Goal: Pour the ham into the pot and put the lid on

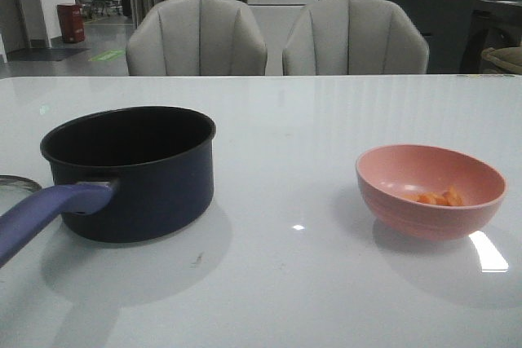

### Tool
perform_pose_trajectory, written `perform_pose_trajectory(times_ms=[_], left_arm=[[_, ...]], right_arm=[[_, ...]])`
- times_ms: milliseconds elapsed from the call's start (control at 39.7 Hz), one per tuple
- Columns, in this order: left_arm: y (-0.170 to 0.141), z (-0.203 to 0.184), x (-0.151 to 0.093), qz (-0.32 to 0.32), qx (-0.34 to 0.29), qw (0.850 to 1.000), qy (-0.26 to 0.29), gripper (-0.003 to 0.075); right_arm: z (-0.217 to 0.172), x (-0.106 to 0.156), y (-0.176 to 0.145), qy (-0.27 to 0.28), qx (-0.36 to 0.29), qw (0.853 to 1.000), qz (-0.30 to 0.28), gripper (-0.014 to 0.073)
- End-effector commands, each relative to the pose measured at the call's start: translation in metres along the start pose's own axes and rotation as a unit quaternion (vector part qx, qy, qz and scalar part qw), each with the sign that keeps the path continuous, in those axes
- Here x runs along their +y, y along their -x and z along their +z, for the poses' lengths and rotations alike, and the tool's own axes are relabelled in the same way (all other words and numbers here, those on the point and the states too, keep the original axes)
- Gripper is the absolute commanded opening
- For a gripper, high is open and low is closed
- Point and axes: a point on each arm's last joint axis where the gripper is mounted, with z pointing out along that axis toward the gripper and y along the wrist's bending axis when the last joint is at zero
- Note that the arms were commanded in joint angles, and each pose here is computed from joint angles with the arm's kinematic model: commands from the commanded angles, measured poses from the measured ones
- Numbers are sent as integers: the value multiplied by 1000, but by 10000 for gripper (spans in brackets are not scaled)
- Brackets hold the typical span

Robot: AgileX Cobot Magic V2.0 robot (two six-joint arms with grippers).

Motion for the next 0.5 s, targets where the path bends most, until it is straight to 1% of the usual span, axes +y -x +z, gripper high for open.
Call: perform_pose_trajectory(times_ms=[0, 151, 202, 227, 302, 403, 479], left_arm=[[14, -1, -1, 0, -44, 999, -6, 583], [14, -1, -1, 0, -44, 999, -6, 583], [14, -1, -1, 0, -44, 999, -6, 583], [14, -1, -1, 0, -44, 999, -6, 583], [14, -1, -1, 0, -44, 999, -6, 583], [14, -1, -1, 0, -44, 999, -6, 583], [14, -1, -1, 0, -44, 999, -6, 583]], right_arm=[[2, 1, 19, 2, -45, 999, 0, 168], [5, 2, 32, 6, -88, 996, 8, 174], [6, 3, 37, 6, -85, 996, 8, 178], [8, 3, 39, 5, -77, 997, 8, 193], [14, 4, 51, 4, -49, 999, 8, 274], [28, 6, 66, 1, -1, 1000, 8, 414], [37, 8, 78, -1, 34, 999, 8, 473]])
